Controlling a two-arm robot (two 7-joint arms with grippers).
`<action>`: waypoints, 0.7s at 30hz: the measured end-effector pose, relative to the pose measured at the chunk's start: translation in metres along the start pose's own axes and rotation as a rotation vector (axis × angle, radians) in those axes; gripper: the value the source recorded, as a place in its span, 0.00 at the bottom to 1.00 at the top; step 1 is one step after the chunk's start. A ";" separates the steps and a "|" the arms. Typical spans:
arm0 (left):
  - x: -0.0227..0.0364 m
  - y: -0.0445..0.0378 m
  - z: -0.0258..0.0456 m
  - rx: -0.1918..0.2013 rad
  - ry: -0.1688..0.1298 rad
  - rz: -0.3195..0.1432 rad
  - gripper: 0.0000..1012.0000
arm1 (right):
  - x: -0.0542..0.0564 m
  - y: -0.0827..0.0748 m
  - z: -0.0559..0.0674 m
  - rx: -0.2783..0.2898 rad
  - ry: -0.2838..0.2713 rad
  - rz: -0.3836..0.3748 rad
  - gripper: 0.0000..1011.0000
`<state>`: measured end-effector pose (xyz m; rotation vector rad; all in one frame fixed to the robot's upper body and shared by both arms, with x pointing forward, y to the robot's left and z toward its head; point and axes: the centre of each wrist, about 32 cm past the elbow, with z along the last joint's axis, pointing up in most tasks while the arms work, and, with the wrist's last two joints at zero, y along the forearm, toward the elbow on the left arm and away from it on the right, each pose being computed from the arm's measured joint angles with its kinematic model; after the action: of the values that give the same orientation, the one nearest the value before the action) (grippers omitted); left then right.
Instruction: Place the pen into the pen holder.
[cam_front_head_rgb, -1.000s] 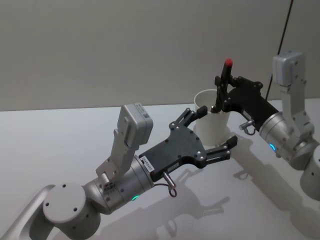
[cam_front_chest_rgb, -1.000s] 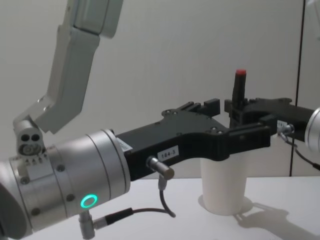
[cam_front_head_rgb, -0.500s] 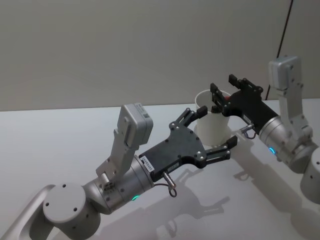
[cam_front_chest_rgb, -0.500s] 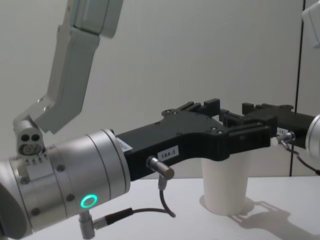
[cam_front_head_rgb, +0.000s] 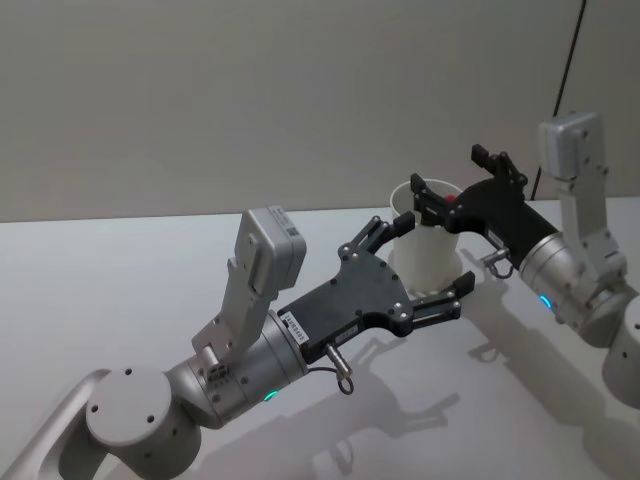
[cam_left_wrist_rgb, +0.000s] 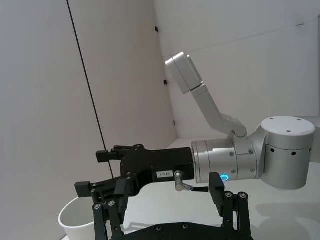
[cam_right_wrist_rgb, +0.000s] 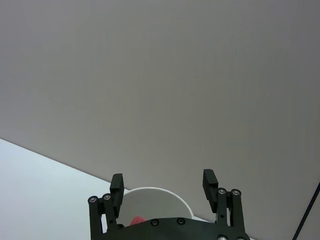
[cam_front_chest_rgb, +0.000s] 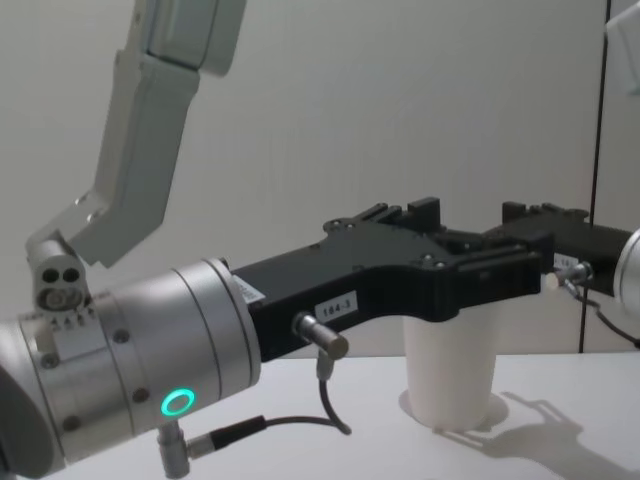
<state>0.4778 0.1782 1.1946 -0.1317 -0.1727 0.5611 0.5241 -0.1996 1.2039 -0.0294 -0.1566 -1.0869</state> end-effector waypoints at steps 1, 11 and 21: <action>0.0000 0.0000 0.0000 0.000 0.000 0.000 0.99 | 0.000 0.000 0.000 0.002 0.003 0.000 0.95; 0.0000 0.0000 0.0000 0.000 0.000 0.000 0.99 | 0.006 -0.007 0.009 0.051 0.056 -0.001 0.99; 0.0000 0.0000 0.0000 0.000 0.000 0.000 0.99 | 0.011 -0.016 0.021 0.092 0.100 -0.009 0.99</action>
<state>0.4779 0.1782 1.1946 -0.1317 -0.1728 0.5611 0.5125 -0.2150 1.2249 0.1082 -0.1171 -1.0867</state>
